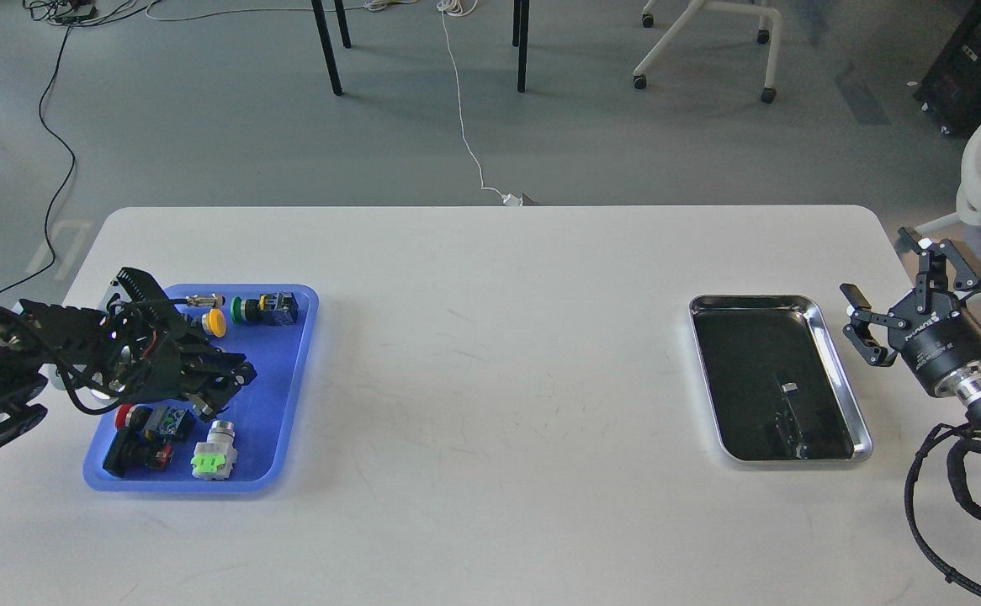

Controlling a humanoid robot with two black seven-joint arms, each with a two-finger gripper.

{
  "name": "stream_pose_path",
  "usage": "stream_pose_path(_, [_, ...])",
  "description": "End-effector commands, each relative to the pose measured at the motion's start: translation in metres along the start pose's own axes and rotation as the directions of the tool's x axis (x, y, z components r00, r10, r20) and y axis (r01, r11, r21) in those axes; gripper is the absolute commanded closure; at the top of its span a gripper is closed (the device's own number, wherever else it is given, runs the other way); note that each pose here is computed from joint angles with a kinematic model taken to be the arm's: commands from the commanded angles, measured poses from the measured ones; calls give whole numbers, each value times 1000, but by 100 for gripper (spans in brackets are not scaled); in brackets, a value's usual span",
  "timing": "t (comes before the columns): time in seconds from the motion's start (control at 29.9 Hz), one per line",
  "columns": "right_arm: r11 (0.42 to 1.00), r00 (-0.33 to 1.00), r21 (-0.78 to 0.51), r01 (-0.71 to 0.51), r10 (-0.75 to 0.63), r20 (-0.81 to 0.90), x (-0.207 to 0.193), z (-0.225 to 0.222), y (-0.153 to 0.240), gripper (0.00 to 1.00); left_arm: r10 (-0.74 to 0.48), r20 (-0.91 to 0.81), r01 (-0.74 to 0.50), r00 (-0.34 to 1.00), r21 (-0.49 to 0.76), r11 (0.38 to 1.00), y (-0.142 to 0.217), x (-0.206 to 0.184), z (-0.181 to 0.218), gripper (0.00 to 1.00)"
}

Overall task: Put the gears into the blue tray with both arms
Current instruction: 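Carry the black part into the blue tray and release it, then lift the left gripper up out of the blue tray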

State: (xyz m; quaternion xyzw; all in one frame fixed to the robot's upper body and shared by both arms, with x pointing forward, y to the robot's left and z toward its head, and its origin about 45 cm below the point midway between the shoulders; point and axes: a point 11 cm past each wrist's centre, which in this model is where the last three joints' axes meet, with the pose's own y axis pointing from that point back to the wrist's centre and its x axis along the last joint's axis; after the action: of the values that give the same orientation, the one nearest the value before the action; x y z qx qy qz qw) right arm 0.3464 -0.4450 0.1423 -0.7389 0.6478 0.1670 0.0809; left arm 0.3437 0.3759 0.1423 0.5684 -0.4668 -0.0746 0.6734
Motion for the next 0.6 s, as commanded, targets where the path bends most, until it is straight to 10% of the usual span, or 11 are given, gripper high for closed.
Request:
stream_pose_path(0.0, [1000,1000,0,1,-1,1,0,0,0,5,3,-1,-3,1000,6,1000,2,1,-2,24])
stream_pose_path(0.3, [1000,1000,5,3,-3,1,-1,-2,-1,4,226,-15,-226,974,21,974,21,70,-8,15])
stream_pose_path(0.57, [999,1000,14,29,-28,-5,-9,-6,-9,1,418,-691,-624,590,-62,779,26,121,25,5])
